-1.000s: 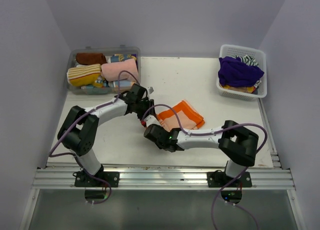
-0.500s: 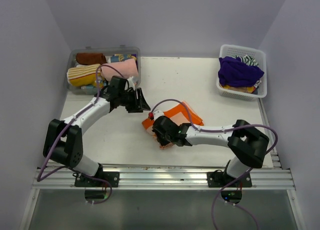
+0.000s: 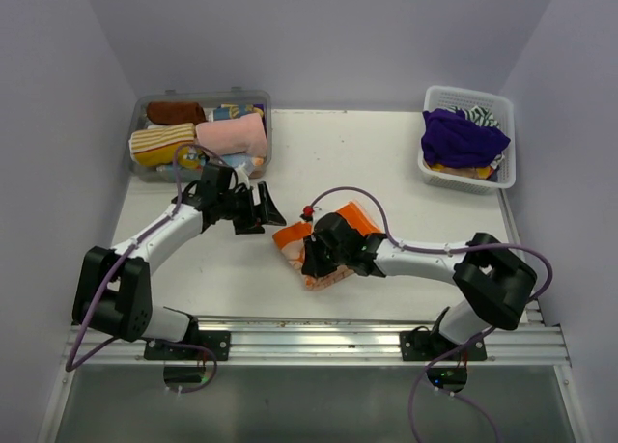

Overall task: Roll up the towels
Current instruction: Roll the towel

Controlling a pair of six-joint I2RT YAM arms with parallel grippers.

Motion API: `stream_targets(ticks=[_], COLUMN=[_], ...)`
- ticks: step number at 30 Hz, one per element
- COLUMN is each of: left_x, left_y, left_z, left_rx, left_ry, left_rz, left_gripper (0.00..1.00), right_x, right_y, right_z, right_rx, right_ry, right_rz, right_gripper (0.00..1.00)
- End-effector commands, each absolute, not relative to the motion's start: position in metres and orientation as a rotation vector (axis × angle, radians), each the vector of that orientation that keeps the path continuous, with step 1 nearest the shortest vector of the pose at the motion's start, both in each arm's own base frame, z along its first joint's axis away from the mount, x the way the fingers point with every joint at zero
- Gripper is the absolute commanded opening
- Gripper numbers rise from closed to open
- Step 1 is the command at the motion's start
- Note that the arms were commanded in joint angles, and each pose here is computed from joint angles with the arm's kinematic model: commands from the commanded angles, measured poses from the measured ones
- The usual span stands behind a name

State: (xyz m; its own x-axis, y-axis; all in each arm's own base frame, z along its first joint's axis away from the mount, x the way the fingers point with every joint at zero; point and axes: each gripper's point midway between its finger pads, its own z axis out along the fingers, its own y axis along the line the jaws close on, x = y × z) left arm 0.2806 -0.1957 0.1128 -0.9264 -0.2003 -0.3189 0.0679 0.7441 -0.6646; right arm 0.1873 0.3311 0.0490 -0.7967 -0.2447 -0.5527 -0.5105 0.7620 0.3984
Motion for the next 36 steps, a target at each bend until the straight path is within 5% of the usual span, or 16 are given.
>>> stream_targets(ticks=[1,12,23,29,32,33,35,36], left_x=[0.279,0.253,0.256,0.262,0.263,0.262,0.261,0.258], left_y=[-0.206,-0.222,-0.237,-0.240,-0.239,-0.238,-0.236,-0.236], left_z=[0.124,0.095,0.051,0.041,0.038,0.036,0.034,0.033], left_rx=[-0.081,-0.117,-0.306,-0.376,-0.415,-0.433,-0.465,-0.472], left_ry=[2.509,2.615,2.688,2.698,2.703,2.716,2.730,2.738], left_rz=[-1.083,-1.059,-0.995,-0.959,-0.940,-0.929,-0.911,-0.910], left_gripper=[0.83,0.92,0.85,0.67,0.46,0.31,0.22,0.18], right_x=[0.181,0.176,0.177,0.177,0.178,0.178,0.181,0.182], right_y=[0.343,0.336,0.331,0.327,0.326,0.324,0.322,0.321], right_z=[0.073,0.070,0.067,0.064,0.066,0.067,0.071,0.074], right_rx=[-0.502,-0.427,-0.421,-0.465,-0.490,-0.498,-0.512,-0.516], right_ry=[2.444,2.459,2.462,2.475,2.469,2.480,2.467,2.469], right_rz=[0.958,1.022,1.001,0.953,0.935,0.919,0.891,0.868], right_gripper=[0.00,0.00,0.00,0.00,0.01,0.11,0.27,0.44])
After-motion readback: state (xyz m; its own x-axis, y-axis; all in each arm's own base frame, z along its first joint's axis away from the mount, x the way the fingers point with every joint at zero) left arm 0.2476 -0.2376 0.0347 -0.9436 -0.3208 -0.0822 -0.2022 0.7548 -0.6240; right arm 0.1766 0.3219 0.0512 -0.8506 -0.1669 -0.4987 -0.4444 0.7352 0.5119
